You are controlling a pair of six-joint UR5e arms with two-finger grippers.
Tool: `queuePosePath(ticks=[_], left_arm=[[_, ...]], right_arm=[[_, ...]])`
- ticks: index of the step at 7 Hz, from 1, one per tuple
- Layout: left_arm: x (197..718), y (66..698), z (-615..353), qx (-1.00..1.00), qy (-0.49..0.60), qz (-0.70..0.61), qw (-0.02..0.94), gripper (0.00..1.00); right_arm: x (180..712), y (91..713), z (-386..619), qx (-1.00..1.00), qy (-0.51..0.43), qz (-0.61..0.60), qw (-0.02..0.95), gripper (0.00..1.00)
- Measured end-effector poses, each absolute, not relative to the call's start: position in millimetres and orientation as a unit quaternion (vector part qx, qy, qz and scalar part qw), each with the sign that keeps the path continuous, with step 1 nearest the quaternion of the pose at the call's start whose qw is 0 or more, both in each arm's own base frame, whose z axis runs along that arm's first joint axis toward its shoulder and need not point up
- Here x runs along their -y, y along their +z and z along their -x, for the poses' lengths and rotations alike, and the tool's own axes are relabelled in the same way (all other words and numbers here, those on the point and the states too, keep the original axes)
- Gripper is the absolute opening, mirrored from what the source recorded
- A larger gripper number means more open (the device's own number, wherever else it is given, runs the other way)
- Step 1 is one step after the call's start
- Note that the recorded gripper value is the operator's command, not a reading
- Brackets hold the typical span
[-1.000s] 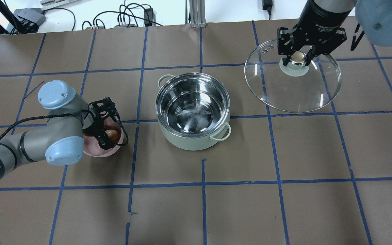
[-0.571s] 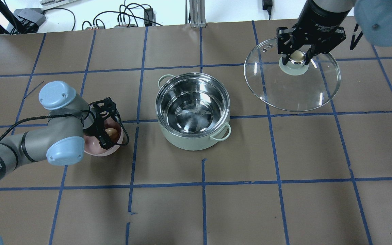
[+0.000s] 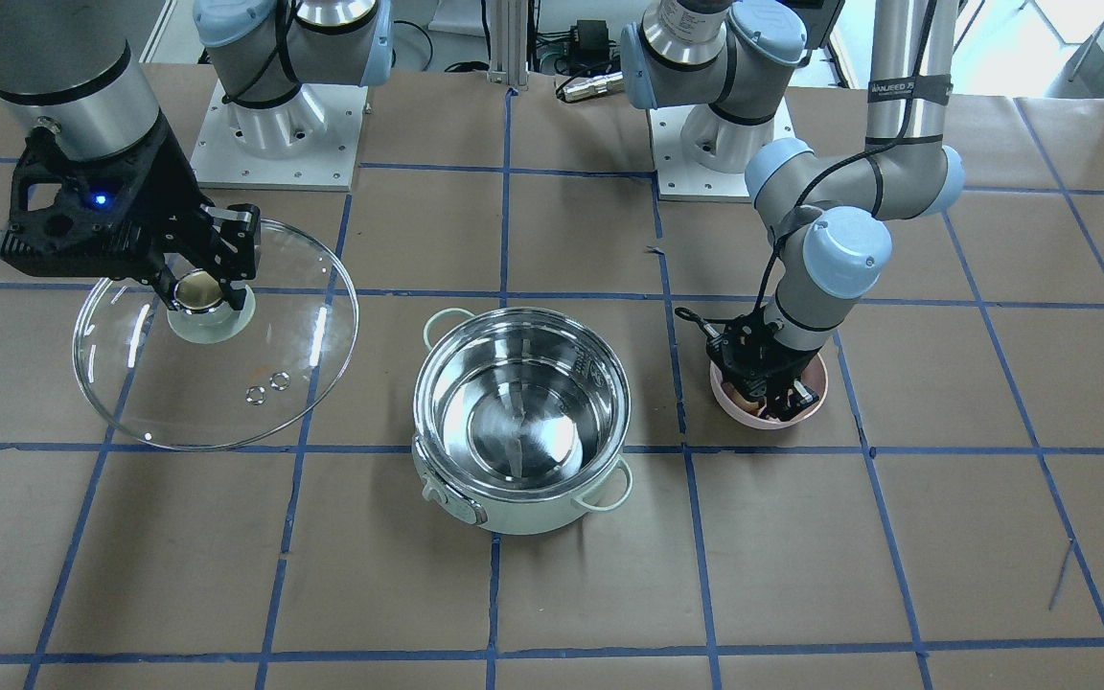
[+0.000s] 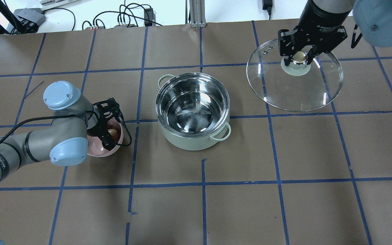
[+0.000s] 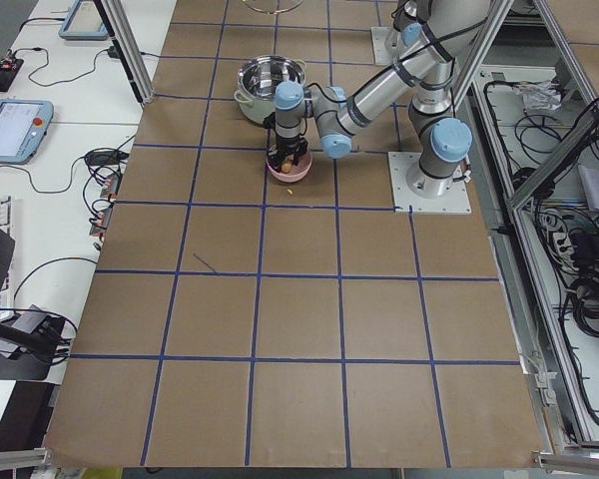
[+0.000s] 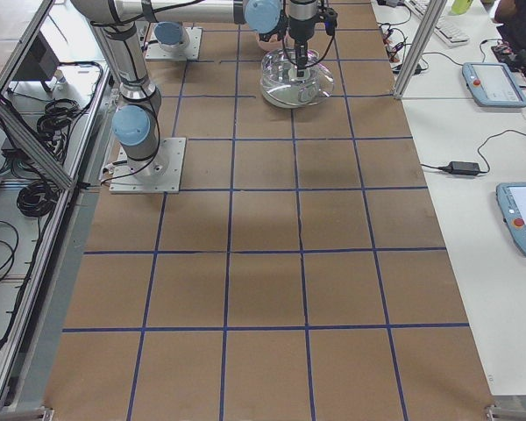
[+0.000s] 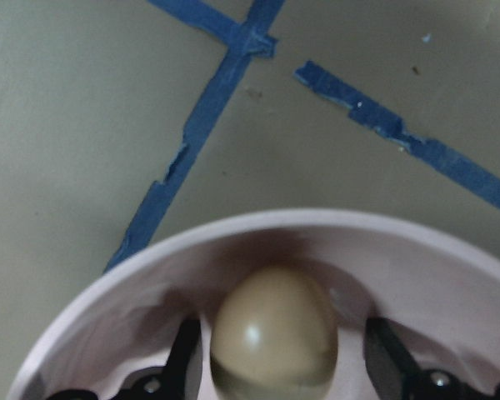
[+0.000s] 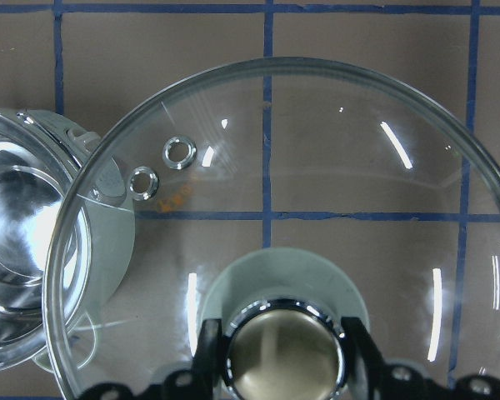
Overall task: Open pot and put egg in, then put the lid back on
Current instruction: 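Hold the lid aside with the right gripper while the left gripper grasps the egg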
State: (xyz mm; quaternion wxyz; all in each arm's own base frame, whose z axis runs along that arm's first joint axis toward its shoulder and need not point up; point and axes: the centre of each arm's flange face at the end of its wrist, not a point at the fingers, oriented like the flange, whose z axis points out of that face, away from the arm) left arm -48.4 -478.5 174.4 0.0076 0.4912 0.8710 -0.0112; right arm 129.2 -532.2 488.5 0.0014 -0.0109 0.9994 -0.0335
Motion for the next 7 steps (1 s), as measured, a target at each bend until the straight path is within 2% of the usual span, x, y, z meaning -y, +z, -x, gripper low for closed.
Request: queuePosePath(ticks=[2,4,7], left_arm=[[478.0,174.4,51.7,-0.879,-0.011,-0.477,0.008,0.51],[477.1,174.2,52.7,-0.885,-0.010,-0.465,0.008,0.37],[475.8,173.6,51.8,-0.888,-0.005,-0.459,0.013,0.23]], right_arm=[[533.3,485.3,-129.3,-0.999,-0.031,0.013,0.001,0.21],[533.8,484.9,-129.2,-0.999,-0.030,0.013,0.001,0.21],[533.2,486.0,-128.8,-0.999,-0.031,0.013,-0.001,0.22]])
